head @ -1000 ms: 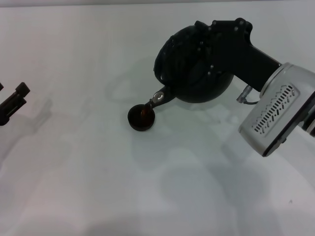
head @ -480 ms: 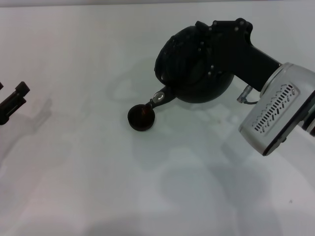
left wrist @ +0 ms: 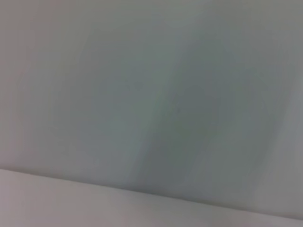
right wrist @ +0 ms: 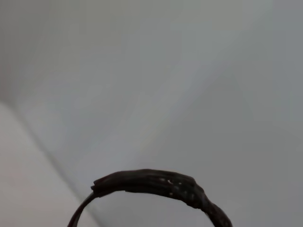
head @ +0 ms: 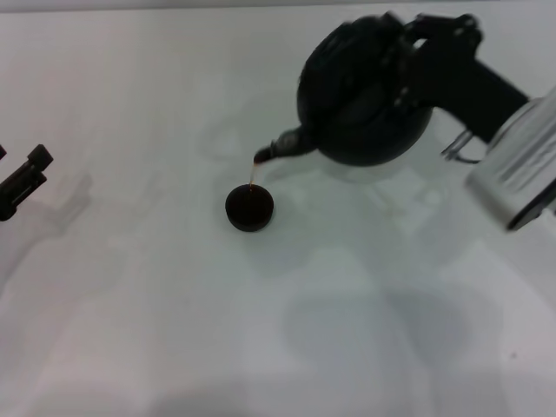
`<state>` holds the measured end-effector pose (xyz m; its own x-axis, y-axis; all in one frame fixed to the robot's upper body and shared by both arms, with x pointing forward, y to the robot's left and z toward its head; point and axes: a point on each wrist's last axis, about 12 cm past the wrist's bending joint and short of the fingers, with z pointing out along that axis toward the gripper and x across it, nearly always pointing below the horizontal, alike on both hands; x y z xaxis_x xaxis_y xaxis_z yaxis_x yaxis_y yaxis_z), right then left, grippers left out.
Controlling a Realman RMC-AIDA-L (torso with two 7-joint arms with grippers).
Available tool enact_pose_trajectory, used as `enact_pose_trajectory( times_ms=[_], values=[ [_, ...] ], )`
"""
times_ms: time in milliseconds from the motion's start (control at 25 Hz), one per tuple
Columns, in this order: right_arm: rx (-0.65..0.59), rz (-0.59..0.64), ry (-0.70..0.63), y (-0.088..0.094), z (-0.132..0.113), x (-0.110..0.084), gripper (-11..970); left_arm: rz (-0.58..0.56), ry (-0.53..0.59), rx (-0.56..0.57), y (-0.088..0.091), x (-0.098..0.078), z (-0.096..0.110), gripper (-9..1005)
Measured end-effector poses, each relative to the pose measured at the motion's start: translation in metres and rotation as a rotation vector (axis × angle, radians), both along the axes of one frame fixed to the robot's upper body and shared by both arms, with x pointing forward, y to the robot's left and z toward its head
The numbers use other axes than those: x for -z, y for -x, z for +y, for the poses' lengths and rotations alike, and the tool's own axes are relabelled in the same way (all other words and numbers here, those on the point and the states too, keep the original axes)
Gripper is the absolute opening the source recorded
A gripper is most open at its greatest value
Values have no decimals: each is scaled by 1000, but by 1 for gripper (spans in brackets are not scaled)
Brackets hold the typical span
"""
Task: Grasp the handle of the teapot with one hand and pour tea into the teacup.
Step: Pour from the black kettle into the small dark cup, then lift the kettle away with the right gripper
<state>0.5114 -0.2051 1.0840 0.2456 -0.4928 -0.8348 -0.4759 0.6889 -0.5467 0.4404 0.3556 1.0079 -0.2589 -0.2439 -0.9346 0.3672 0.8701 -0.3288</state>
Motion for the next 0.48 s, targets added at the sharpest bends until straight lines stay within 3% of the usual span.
enact_pose_trajectory(
  times_ms=[280, 480],
  values=[
    [26, 129, -259, 7, -31, 12, 107, 0, -4, 3, -2, -1, 0, 874],
    [-74, 235, -486, 22, -65, 19, 107, -5, -11, 7, -6, -2, -1, 875]
  ],
)
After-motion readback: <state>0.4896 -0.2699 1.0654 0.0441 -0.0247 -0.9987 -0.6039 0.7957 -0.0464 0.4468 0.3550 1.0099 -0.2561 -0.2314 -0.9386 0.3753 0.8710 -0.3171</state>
